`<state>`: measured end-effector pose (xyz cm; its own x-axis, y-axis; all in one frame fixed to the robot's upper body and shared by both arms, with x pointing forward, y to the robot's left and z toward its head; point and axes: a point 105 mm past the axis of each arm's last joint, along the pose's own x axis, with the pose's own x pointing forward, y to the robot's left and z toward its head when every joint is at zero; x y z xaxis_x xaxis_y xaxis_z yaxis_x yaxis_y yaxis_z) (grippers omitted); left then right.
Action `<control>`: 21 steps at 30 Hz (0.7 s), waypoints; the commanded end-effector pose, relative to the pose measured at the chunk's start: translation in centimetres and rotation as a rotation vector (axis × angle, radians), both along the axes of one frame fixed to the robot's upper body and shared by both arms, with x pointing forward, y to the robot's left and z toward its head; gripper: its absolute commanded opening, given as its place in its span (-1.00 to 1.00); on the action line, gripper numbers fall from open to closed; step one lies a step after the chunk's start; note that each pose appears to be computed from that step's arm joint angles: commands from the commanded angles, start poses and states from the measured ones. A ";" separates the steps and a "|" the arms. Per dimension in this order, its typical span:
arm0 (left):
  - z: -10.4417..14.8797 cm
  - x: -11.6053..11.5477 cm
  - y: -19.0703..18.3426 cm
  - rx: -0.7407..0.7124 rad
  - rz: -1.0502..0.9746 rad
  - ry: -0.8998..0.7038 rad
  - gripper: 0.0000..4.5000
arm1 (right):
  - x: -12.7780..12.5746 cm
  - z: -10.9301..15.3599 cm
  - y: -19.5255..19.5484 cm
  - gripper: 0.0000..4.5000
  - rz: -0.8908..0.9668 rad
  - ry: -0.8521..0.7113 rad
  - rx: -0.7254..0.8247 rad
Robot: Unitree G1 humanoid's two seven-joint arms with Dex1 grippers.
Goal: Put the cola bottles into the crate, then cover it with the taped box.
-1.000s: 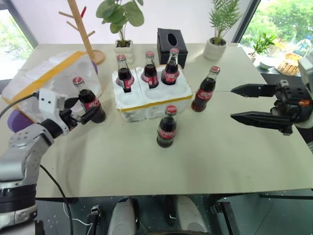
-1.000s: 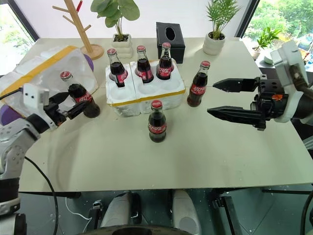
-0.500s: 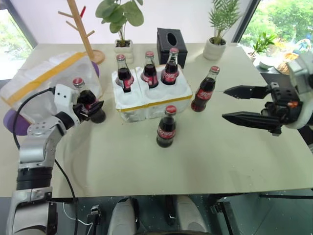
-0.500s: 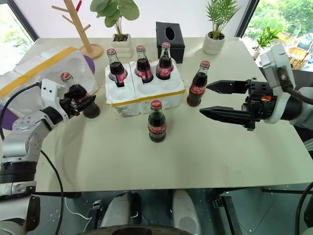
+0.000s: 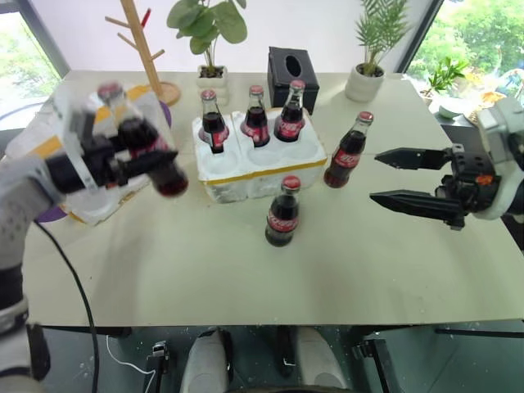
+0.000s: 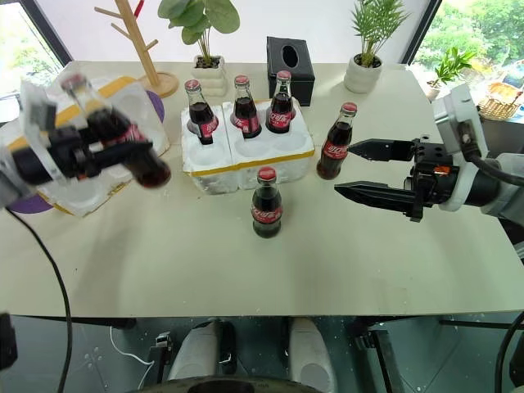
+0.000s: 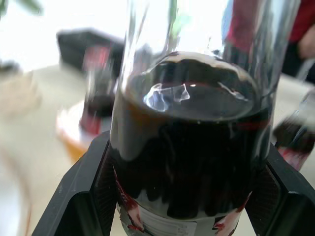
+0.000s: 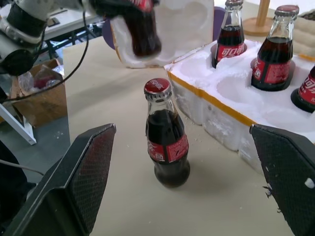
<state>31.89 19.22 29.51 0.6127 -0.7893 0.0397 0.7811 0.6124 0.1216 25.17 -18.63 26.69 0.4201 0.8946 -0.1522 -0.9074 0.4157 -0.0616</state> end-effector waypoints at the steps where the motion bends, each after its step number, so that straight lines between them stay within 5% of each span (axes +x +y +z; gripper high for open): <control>1: 1.6 2.2 -1.5 0.010 -0.016 -0.086 0.20 | 0.1 0.8 0.0 1.00 -0.017 -0.054 0.014; 7: -1.5 6.0 -4.3 0.095 -0.060 -0.077 0.20 | 0.0 0.2 0.6 1.00 -0.039 -0.051 0.031; 19: -7.2 8.2 -6.4 0.119 -0.048 -0.016 0.20 | 0.1 -1.5 1.1 1.00 -0.081 -0.009 0.041; 21: -7.9 8.2 -6.5 0.133 -0.048 -0.003 0.65 | 0.2 -2.0 1.3 1.00 -0.077 -0.010 0.014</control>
